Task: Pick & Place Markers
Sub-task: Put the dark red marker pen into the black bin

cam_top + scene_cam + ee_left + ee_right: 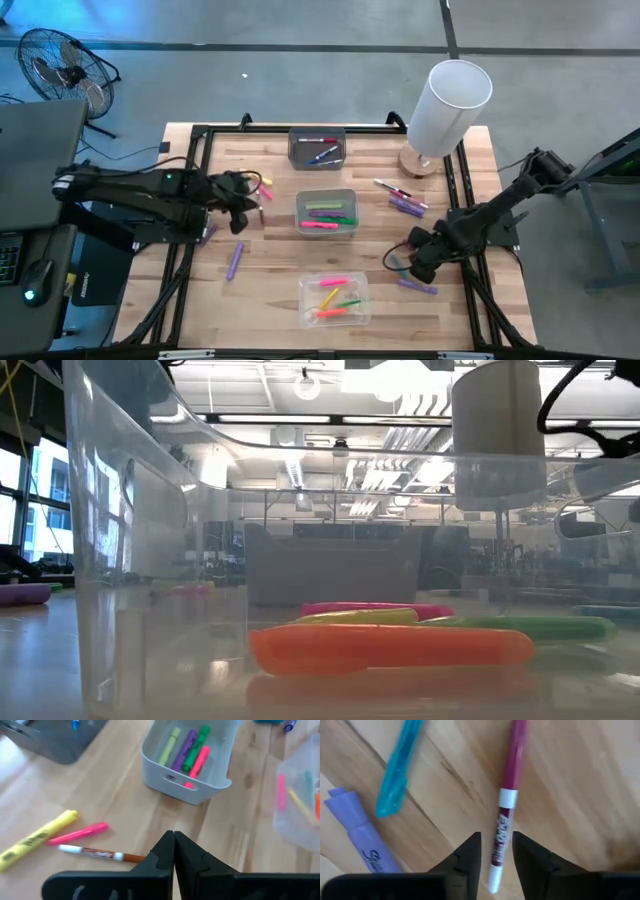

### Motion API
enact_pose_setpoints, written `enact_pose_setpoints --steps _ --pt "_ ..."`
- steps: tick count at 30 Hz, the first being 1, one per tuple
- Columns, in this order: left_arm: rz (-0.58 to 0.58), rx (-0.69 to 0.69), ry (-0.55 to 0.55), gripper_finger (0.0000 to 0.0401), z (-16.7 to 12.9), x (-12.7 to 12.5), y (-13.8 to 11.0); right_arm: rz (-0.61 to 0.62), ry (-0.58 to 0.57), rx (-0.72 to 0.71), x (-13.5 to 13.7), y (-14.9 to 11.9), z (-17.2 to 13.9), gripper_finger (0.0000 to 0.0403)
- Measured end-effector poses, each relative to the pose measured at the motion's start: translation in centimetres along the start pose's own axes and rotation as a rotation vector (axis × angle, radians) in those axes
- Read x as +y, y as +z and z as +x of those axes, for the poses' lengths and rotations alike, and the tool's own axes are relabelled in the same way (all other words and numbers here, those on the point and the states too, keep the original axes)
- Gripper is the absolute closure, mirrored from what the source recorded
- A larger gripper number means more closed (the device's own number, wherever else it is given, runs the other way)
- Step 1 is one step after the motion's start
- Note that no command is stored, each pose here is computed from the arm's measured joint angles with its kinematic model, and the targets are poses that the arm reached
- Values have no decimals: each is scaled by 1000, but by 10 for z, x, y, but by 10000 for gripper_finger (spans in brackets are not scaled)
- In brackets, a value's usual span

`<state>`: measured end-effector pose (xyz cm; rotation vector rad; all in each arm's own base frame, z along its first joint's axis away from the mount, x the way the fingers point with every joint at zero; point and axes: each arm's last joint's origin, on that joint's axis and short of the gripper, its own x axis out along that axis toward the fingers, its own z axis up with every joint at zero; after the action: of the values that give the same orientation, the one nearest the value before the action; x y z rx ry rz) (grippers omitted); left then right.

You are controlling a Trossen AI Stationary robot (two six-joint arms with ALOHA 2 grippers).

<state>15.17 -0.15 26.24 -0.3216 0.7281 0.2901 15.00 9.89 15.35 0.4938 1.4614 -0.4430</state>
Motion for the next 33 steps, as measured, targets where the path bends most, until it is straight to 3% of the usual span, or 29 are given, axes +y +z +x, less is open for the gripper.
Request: enact_pose_setpoints --steps 6,13,16,20,25,33 --pt "65 -18 22 401 -10 12 -1 1 -67 50 7 2 19 295" --pt "121 -45 43 401 -18 22 0 51 -67 90 12 11 31 375" --pt "128 -59 48 401 -23 26 -2 111 -33 77 10 18 24 382" --pt "121 -71 37 401 -28 28 -3 165 29 -100 12 38 -9 381" --pt "122 -78 21 401 -30 28 -3 134 108 -308 17 75 -66 385" --pt "119 -70 23 401 -30 28 -4 -75 -40 -587 24 175 -145 385"
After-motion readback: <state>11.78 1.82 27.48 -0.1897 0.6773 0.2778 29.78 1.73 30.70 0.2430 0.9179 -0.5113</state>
